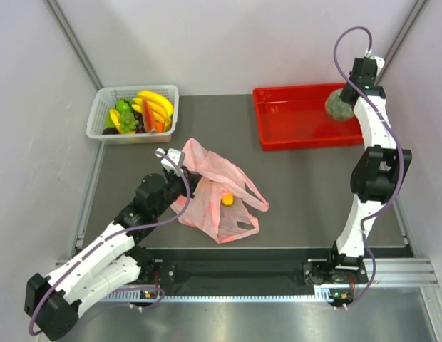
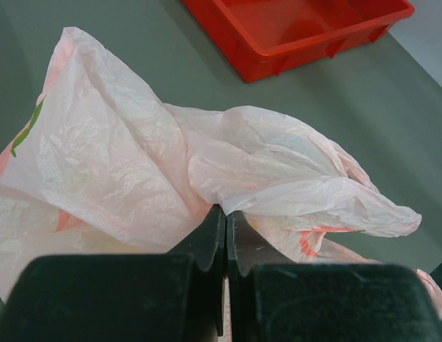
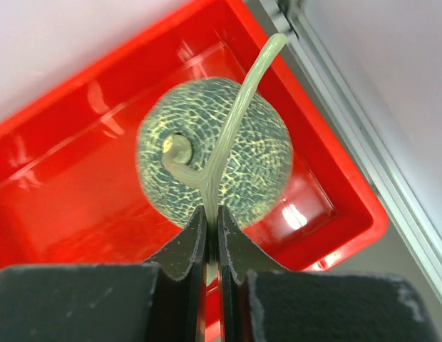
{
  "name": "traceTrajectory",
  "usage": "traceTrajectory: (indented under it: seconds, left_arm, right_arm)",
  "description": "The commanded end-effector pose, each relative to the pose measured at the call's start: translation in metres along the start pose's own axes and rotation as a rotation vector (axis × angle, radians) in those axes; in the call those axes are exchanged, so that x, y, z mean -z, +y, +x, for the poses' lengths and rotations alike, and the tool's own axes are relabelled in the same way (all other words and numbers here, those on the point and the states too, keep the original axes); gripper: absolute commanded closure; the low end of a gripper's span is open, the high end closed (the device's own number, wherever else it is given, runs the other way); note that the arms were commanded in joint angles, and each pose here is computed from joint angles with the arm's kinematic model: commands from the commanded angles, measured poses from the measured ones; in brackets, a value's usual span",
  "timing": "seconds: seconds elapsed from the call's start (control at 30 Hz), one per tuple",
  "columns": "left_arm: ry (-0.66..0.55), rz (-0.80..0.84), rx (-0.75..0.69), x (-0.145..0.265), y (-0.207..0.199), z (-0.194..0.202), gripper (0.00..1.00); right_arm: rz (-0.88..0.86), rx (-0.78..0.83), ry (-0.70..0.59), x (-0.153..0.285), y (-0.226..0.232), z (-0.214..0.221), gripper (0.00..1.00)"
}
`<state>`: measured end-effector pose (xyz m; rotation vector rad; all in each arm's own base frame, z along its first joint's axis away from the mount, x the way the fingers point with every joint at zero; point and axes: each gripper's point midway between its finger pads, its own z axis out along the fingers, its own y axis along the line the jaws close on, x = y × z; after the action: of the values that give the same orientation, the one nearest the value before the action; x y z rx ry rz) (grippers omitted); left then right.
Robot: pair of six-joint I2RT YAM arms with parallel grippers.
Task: Untie the knot of the plastic bag and take out the fruit
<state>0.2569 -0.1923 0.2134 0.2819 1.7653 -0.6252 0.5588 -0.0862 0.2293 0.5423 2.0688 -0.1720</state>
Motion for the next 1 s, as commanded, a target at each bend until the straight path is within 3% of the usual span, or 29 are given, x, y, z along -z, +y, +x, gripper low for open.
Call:
traceTrajectory:
  seconds: [0.0, 0.6, 0.93, 0.97]
  left_arm:
    - [-0.026, 0.035, 0.022, 0.001, -0.007, -0.006, 1.00]
    - [-0.003, 0.086, 0.024, -0.006, -0.017, -0.005, 1.00]
    - [-0.022, 0.081, 0.030, -0.002, -0.015, -0.006, 1.00]
    - [-0.019, 0.081, 0.032, -0.002, -0.015, -0.005, 1.00]
  right_arm:
    - [-0.020, -0.054, -0.062, -0.007, 0.001, -0.026, 1.00]
    - [0.017, -0.073, -0.035, -0.060, -0.024, -0.020, 0.97]
    - [-0.016, -0.090, -0.054, -0.057, -0.030, -0.033, 0.72]
    - [-0.016, -0.092, -0.055, -0.053, -0.033, -0.036, 0.56]
